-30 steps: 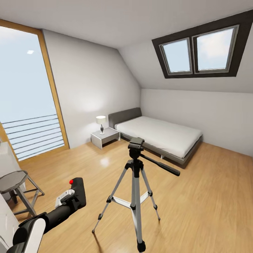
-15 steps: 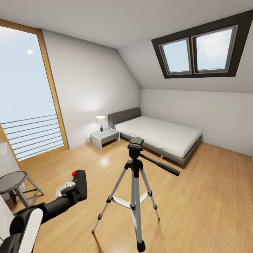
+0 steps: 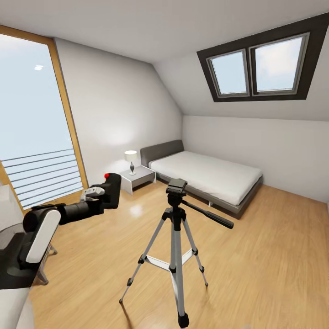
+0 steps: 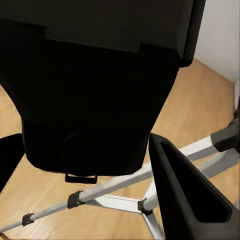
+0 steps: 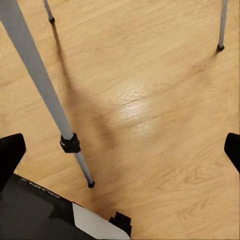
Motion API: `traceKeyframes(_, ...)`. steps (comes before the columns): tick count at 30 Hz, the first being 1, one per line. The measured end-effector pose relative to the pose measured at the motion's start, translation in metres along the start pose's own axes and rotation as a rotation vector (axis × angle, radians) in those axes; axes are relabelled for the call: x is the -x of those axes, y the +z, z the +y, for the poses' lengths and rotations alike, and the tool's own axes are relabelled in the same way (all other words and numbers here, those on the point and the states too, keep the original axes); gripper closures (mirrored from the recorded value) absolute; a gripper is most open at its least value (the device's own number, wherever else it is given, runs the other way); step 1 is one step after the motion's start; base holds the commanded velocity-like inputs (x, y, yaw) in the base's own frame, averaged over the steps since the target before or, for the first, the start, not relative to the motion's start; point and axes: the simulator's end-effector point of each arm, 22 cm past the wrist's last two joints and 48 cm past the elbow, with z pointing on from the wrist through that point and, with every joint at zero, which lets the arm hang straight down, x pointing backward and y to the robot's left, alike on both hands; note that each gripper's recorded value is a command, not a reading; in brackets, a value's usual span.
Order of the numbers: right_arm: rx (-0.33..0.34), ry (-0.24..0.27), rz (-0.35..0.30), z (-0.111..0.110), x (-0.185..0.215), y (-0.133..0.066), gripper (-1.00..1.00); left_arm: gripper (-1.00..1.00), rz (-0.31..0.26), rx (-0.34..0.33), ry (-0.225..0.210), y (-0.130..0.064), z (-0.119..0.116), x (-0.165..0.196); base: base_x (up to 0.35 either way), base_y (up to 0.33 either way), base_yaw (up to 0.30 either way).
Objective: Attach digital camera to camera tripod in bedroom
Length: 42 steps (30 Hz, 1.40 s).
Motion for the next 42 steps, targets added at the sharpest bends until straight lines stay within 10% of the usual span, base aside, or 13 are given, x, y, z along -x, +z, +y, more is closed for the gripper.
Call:
traceKeyframes(20,0.198,-0.132,-0.328,0.005,0.134,-0.057,-1.00,1.00,-0.106,-0.100,0.052,-0.009,-0.035,0.100,0.000,0.000,0.000)
traceKeyframes(29,0.275,-0.098,-0.336,0.021,0.170,-0.069,-1.00,1.00,0.058,-0.330,0.152,0.027,-0.112,0.120,0.000,0.000,0.000)
traceKeyframes(42,0.317,-0.141,-0.381,0.030,0.197,-0.087,-1.00,1.00,0.098,-0.358,0.185,0.036,-0.129,0.143,0.000,0.000,0.000)
